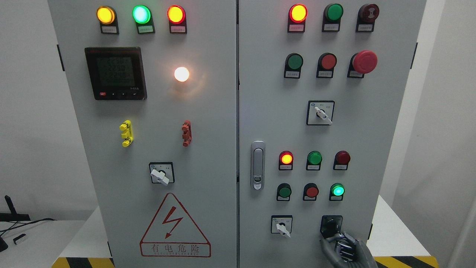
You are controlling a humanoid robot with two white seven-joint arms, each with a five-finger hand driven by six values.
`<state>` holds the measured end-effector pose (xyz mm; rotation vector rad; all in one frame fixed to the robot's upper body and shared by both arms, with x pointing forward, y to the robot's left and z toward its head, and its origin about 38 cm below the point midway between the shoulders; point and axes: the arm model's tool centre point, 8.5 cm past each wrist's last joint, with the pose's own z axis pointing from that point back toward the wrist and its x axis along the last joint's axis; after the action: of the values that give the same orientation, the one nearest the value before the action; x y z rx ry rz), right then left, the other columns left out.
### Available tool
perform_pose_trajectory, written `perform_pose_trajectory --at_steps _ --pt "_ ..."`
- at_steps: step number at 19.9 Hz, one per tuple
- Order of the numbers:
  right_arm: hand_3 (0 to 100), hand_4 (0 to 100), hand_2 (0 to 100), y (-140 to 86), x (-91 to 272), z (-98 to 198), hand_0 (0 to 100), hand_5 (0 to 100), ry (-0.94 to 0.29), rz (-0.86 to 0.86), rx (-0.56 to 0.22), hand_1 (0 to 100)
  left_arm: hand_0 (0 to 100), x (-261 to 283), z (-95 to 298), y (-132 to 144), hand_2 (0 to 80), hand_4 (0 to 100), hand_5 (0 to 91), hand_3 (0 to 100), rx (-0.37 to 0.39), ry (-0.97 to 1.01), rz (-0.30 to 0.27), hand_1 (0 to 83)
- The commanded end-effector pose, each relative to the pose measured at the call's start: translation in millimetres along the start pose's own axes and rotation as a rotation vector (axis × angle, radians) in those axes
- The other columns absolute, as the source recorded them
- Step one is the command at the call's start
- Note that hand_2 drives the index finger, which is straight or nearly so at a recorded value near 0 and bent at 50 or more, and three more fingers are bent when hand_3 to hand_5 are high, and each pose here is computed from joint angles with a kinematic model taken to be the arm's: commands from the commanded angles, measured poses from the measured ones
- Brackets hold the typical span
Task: Trip black knob to open circuit
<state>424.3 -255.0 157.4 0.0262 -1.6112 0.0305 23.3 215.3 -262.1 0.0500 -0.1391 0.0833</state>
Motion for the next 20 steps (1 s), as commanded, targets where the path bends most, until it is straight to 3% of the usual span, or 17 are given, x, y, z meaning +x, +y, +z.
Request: perform_pose_trajectory --at_steps 1,20 --pt "100 100 53 -16 -5 1 41 95 0.016 -0.005 -0.042 83 12 0 0 0 0.0 0 0.0 0 -0.004 -0.002 -0.030 38.9" --pt "100 100 52 -27 -5 3 41 95 0.014 -0.007 -0.070 82 12 0 0 0 0.0 0 0.0 0 -0.004 -0.002 -0.030 38.9"
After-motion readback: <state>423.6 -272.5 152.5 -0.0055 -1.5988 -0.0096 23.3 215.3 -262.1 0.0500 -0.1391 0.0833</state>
